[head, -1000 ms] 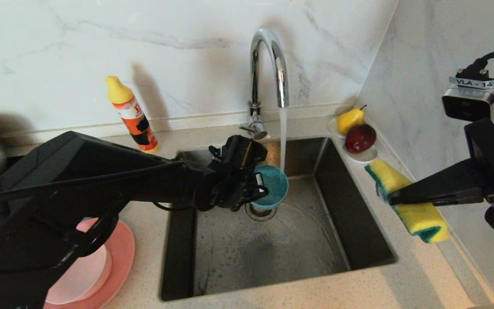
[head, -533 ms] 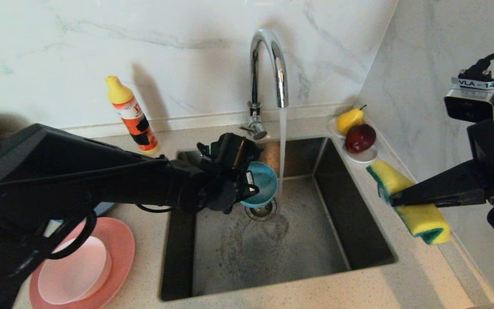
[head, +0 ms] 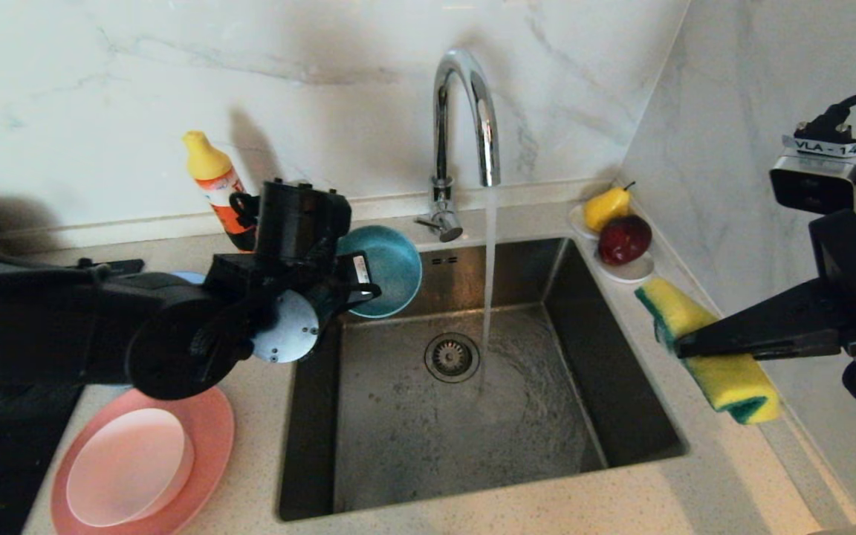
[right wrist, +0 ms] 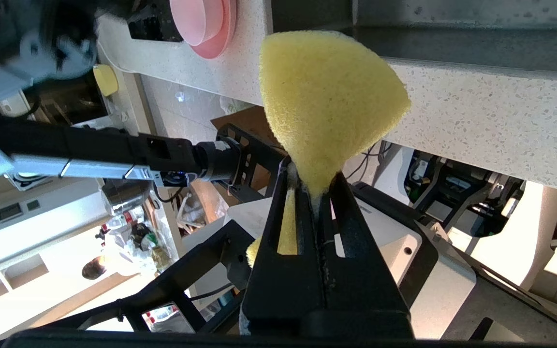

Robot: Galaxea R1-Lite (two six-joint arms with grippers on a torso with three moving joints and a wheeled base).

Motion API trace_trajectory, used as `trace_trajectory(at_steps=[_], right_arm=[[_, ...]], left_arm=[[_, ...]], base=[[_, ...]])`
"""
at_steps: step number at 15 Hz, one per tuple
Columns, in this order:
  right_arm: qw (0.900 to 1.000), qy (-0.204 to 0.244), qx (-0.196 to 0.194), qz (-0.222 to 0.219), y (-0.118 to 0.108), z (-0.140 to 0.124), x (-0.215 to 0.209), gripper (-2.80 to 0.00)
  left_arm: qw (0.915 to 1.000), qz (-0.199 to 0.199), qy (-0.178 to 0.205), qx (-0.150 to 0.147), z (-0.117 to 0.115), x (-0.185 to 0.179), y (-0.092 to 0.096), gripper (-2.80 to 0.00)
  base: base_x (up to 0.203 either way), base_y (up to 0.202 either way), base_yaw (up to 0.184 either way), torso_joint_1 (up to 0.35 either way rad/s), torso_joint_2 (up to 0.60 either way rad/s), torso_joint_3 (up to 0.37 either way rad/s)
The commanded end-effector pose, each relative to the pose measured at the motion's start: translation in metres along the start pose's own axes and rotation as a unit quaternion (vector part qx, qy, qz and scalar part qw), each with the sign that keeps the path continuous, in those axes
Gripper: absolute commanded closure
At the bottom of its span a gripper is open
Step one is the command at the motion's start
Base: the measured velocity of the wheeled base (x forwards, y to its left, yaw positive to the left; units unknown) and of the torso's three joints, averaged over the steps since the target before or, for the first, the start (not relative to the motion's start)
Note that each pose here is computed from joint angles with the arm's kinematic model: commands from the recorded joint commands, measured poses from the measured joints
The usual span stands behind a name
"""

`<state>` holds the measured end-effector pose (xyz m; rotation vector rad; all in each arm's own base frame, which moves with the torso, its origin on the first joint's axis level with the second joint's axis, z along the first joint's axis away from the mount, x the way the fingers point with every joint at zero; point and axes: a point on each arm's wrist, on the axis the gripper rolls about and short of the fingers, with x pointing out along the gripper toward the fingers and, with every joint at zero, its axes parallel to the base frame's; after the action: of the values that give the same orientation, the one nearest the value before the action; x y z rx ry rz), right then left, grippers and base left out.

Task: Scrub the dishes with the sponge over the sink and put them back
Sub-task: Rinse the bowl

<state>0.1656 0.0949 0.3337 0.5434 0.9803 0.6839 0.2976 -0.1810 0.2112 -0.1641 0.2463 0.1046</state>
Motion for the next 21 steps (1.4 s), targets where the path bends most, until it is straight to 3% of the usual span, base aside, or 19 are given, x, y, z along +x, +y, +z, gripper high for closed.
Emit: trace_trajectory(at_steps=[1, 4, 6, 8, 12, 14, 16, 21], right_arm=[[1.000, -0.001, 0.007, -0.001, -0.002, 0.002, -0.001, 0.00], [1.000, 0.006, 0.016, 0.019, -0.006, 0.004, -0.004, 0.00], [1.000, 0.009, 0.019, 0.017, -0.008, 0.004, -0.002, 0.00], [1.000, 0.009, 0.018, 0.017, -0.008, 0.003, -0.002, 0.00], [1.000, 0.006, 0.015, 0.019, -0.006, 0.005, -0.003, 0.00], [1.000, 0.006, 0.015, 0.020, -0.006, 0.004, -0.004, 0.00], [1.000, 0.009, 0.017, 0.017, -0.008, 0.004, -0.002, 0.00], [1.000, 0.008, 0.016, 0.018, -0.008, 0.006, 0.001, 0.00]], left_arm=[[0.9939, -0.030, -0.105, -0.018, 0.028, -0.032, 0.017, 0.00], [0.9764, -0.069, -0.204, -0.006, 0.043, -0.049, 0.024, 0.00], [0.9652, -0.097, -0.243, -0.006, 0.053, -0.060, 0.028, 0.00], [0.9636, -0.101, -0.248, -0.007, 0.055, -0.063, 0.030, 0.00], [0.9454, -0.122, -0.301, -0.022, 0.075, -0.086, 0.039, 0.00], [0.9419, -0.129, -0.309, -0.021, 0.079, -0.091, 0.041, 0.00], [0.9296, -0.146, -0.337, -0.031, 0.093, -0.112, 0.052, 0.00], [0.9195, -0.160, -0.357, -0.037, 0.102, -0.125, 0.058, 0.00]], base=[[0.000, 0.000, 0.000, 0.000, 0.00, 0.000], [0.000, 0.000, 0.000, 0.000, 0.00, 0.000], [0.000, 0.000, 0.000, 0.000, 0.00, 0.000], [0.000, 0.000, 0.000, 0.000, 0.00, 0.000], [0.000, 0.000, 0.000, 0.000, 0.00, 0.000], [0.000, 0.000, 0.000, 0.000, 0.00, 0.000], [0.000, 0.000, 0.000, 0.000, 0.00, 0.000], [0.000, 0.000, 0.000, 0.000, 0.00, 0.000]])
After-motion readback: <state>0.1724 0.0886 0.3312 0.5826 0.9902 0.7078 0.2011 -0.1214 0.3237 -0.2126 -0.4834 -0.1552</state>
